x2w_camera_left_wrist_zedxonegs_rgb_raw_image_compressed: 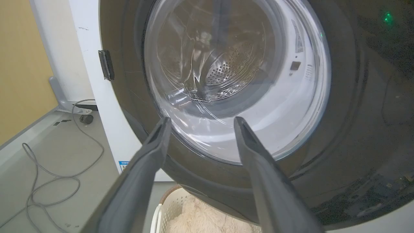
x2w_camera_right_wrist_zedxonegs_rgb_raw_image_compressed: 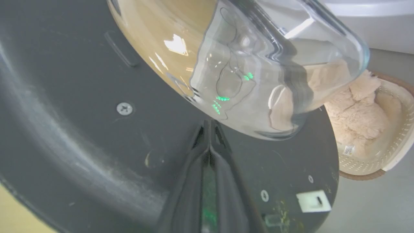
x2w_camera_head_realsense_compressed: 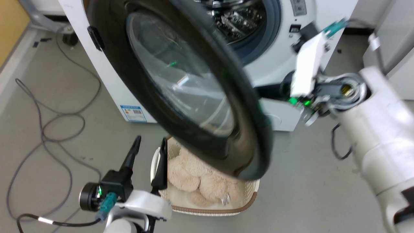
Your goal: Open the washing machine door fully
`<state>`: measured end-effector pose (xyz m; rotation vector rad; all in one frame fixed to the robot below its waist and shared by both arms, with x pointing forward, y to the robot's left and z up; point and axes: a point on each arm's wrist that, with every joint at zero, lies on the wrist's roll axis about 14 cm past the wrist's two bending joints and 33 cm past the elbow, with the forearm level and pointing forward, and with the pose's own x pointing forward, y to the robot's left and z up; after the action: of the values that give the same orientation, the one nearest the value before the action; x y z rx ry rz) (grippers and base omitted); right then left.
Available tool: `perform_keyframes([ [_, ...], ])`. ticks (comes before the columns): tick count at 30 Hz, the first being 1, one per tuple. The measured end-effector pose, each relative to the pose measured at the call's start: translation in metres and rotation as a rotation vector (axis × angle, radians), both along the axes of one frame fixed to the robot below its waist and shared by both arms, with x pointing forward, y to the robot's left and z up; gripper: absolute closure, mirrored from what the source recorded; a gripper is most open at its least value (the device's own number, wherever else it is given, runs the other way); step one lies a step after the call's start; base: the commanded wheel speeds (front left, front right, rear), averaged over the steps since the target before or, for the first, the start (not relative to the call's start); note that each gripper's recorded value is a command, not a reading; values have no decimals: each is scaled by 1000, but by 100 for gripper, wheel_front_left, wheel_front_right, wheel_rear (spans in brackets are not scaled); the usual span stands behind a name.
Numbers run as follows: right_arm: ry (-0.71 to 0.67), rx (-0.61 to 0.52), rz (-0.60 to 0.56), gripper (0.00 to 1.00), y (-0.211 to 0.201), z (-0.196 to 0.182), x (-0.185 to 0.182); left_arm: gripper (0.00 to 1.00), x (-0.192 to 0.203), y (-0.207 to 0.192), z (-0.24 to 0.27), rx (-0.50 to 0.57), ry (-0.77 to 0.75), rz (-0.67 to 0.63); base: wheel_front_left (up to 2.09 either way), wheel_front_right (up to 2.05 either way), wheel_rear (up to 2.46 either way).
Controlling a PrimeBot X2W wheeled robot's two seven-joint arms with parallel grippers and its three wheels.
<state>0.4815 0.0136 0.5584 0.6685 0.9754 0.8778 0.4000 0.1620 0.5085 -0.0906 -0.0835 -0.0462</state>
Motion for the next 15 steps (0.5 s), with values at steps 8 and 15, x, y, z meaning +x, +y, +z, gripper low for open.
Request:
perform_keyframes([
  [8,8,70,104,100,30,2,-43,0,-12,-3,-4,3,16,-13,0,0,0],
  [15,27,127,168,100,45,2,-70,0,-17,-1,-8,2,27,-8,0,0,0],
])
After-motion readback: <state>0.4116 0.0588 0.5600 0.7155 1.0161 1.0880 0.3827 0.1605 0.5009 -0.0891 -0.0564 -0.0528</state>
